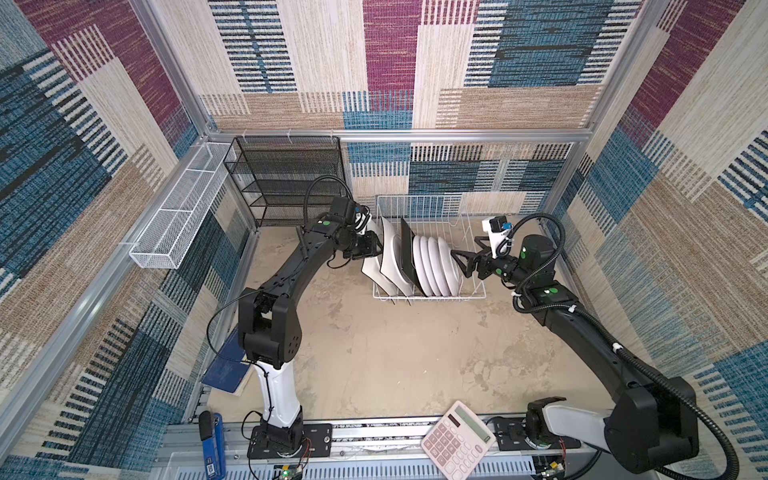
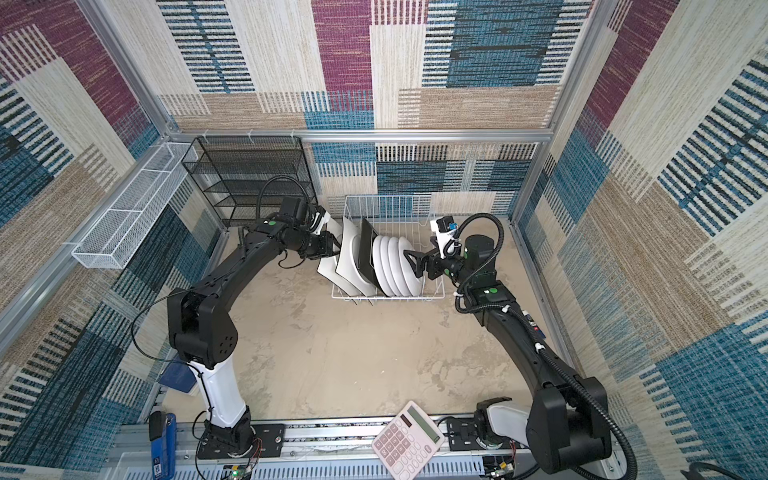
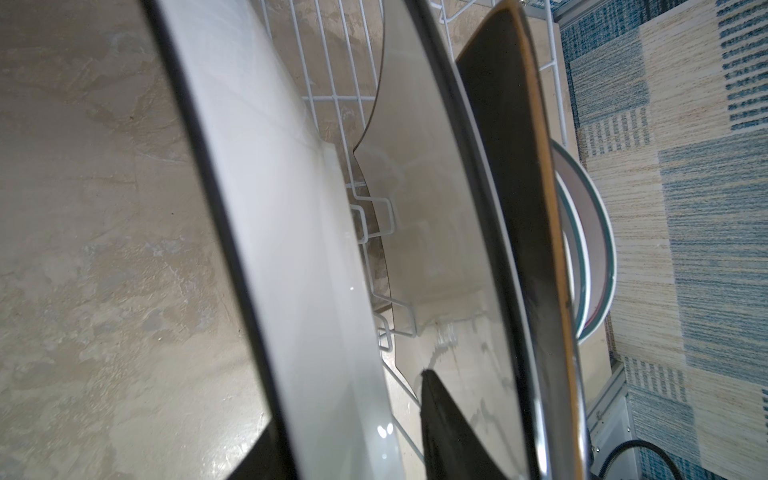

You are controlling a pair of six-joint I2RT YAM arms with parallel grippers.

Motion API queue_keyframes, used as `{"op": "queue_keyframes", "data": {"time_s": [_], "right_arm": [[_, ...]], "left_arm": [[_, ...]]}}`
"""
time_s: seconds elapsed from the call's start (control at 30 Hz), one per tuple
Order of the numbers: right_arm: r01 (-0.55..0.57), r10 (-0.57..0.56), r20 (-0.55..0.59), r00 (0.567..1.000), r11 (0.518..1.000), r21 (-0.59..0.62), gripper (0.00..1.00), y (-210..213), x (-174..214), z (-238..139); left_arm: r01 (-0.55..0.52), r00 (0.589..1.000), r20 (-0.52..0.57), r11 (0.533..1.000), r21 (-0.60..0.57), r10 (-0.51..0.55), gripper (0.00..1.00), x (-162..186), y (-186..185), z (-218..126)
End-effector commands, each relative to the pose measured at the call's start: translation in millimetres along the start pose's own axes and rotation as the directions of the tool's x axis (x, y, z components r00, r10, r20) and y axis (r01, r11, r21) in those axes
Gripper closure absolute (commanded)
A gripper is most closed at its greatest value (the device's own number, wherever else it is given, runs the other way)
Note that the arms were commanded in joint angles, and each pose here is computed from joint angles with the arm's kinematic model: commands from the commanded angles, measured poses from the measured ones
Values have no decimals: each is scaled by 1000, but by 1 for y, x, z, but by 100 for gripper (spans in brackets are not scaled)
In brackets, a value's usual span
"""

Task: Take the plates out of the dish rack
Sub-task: 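Close the left gripper on the white square plate's rim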

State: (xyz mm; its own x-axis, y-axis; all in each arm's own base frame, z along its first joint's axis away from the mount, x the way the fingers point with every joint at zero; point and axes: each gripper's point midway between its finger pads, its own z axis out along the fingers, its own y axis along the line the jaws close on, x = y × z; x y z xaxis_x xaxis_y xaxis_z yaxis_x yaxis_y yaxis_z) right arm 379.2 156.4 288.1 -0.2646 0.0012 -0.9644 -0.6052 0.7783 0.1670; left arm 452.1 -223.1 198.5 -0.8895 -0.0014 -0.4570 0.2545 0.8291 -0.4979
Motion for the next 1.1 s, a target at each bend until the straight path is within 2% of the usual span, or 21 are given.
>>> {"op": "queue_keyframes", "data": {"time_s": [0.0, 0.13, 0.53, 0.83, 1.07], "right_arm": [[9, -9, 34, 999, 1000, 17, 1, -2, -9, -1], [8, -8, 32, 999, 1000, 13, 1, -1, -6, 0], [16, -17, 42, 999, 1000, 23, 1, -2, -9, -3], [21, -22, 47, 999, 999, 30, 1, -2, -11, -4], [19, -21, 57, 998, 999, 30, 1, -2, -14, -4]], "left_arm": [[22, 999, -25, 1000, 12, -22, 61, 5, -2, 4], [33, 999, -29, 999, 17, -33, 62, 7, -3, 4], [73, 996, -47, 997, 21, -72, 75, 11, -3, 8], [106, 993, -55, 994, 22, -105, 86, 13, -2, 10], [124, 991, -56, 991, 42, -122, 99, 11, -7, 9]]}}
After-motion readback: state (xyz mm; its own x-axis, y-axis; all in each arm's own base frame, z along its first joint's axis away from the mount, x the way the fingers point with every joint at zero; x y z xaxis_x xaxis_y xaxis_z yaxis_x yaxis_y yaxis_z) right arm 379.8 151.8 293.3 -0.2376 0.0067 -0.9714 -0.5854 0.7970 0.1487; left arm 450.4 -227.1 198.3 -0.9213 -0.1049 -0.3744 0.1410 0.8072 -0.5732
